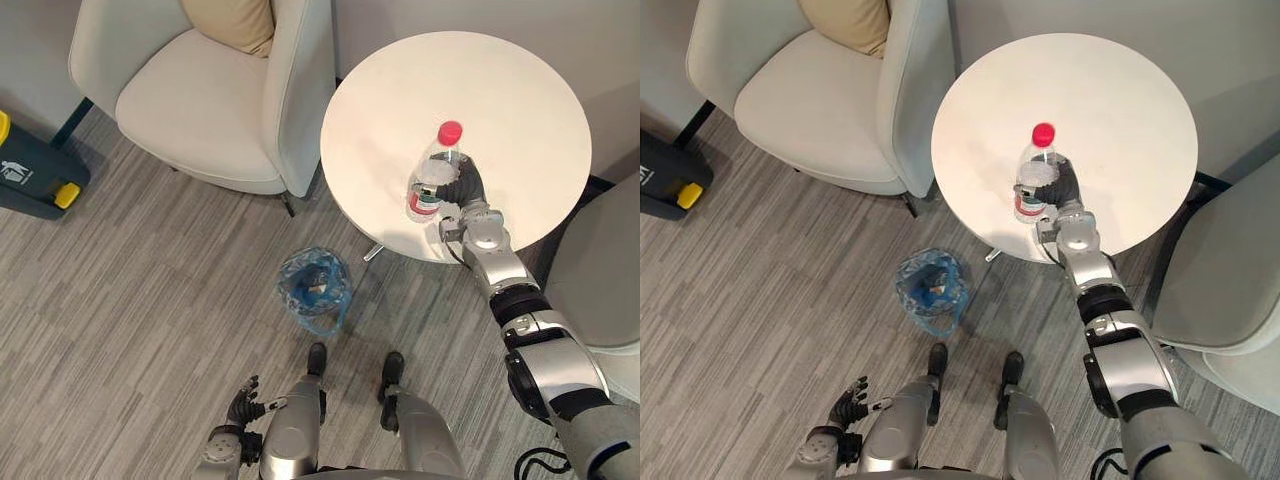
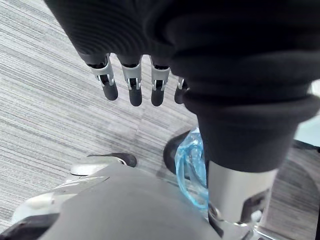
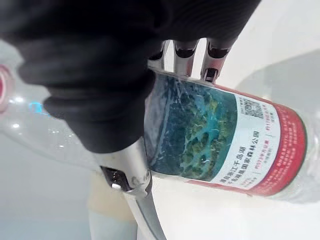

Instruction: Gather rubbish on tea table into small bin, then transfer packed bag to large trash can.

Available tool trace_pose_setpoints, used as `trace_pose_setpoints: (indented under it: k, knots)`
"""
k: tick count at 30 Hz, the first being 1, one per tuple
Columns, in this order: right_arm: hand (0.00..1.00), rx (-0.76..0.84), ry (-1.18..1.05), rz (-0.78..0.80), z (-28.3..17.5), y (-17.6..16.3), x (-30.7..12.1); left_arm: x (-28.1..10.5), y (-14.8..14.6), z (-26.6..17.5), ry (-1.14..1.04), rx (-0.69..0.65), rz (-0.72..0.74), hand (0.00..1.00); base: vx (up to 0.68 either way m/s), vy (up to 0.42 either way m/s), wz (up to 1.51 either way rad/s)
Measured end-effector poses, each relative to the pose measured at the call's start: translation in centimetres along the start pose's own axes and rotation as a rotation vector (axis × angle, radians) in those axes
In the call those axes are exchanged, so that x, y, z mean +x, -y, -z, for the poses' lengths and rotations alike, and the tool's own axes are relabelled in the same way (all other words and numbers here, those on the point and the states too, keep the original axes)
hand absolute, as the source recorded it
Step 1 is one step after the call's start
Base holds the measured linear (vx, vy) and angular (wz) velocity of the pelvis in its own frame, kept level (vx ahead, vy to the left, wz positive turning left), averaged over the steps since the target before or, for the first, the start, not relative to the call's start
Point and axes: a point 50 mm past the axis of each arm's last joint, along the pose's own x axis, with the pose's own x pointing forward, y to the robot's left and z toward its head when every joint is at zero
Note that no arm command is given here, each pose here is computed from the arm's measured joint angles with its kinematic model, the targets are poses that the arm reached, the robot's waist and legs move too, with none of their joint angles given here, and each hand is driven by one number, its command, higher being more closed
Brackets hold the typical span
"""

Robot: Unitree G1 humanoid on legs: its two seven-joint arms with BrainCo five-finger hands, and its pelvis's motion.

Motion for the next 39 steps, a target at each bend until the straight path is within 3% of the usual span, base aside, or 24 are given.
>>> trace_pose_setpoints:
  k: [10,23,39]
  knots:
    - [1.00,0.037,0.092,-0.010,-1.4,0.2,-0.7,0.0,0.1,0.0,-0.001,0.000,0.006,0.00,0.01,0.009,-0.02]
    - [1.00,0.114,0.263,-0.196,-0.8,-3.0,-10.7,-0.4,-1.0,1.2,-0.052,0.070,-0.006,0.00,0.04,0.018,-0.10]
    - [1.00,0.117,0.095,-0.276,3.2,-5.2,-18.1,-1.3,-0.4,3.5,-0.132,0.083,0.024,0.00,0.01,0.012,0.02]
